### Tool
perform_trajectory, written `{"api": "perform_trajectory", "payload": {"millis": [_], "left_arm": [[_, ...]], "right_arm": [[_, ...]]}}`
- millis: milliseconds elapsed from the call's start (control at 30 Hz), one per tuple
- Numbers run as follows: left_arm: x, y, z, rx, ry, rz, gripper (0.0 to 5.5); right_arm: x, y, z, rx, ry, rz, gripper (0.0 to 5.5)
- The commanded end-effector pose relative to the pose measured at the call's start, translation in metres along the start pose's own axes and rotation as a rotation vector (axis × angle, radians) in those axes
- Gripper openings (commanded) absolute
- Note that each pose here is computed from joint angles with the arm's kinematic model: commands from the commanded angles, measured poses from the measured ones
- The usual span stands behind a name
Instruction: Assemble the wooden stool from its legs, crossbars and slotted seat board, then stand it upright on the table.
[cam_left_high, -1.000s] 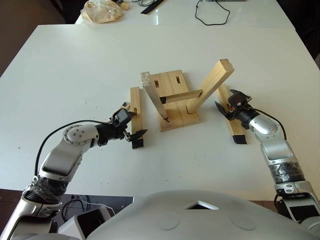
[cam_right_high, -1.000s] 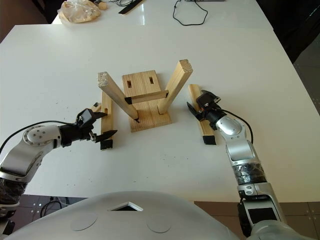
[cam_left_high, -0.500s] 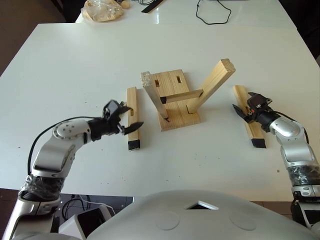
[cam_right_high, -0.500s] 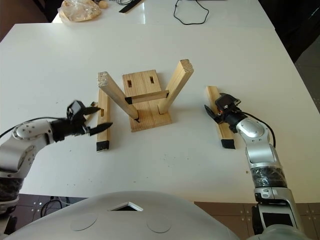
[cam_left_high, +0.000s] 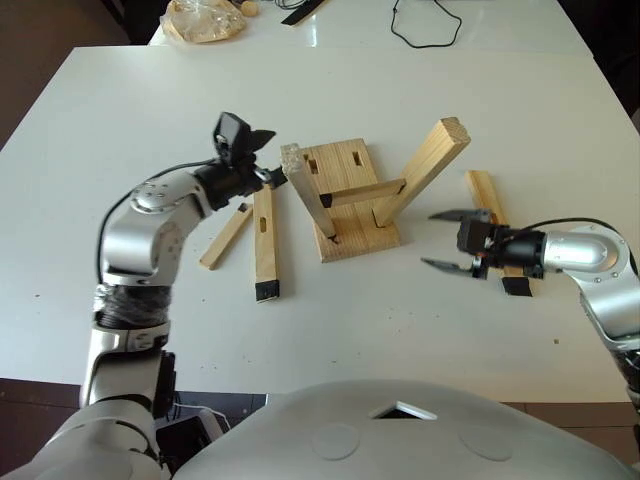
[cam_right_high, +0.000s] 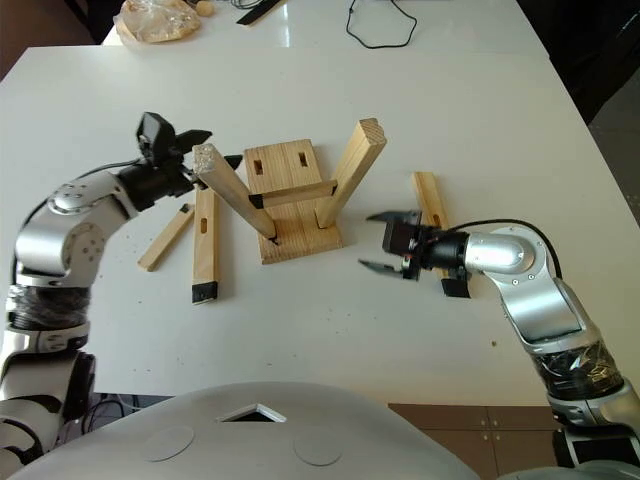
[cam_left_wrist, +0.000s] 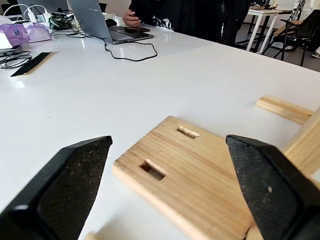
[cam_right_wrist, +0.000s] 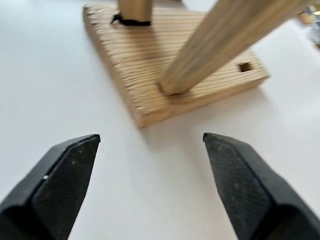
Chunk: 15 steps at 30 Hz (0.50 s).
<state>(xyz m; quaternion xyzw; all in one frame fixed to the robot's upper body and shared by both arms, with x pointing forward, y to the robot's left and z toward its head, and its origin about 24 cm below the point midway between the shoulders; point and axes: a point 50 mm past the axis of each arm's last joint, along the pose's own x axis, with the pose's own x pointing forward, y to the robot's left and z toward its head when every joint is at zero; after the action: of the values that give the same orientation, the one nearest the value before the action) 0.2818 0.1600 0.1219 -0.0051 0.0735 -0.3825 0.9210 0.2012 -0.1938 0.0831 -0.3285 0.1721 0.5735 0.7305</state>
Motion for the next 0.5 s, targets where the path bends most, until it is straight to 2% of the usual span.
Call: {"api": "perform_trajectory", "payload": {"millis": [33,267,400,500], "left_arm": [[0.018,-0.051,0.008,0.007,-0.049,-0.155,4.23],[0.052,-0.087,-0.003,-0.040,-0.035,-0.152,4.23],[0.062,-0.088,-0.009,-0.032,-0.030,-0.133,4.23],[0.053,-0.076,-0.014,0.024,-0.016,-0.112,4.23]], "right_arm": [[0.005,0.013,-0.003,-0.007,0.029,0.100,3.81],[0.019,0.025,-0.001,0.053,-0.012,0.111,3.81],[0.016,0.021,-0.006,0.063,0.027,0.085,3.81],[0.011,0.025,0.004,0.066,-0.033,0.131,3.81]]}}
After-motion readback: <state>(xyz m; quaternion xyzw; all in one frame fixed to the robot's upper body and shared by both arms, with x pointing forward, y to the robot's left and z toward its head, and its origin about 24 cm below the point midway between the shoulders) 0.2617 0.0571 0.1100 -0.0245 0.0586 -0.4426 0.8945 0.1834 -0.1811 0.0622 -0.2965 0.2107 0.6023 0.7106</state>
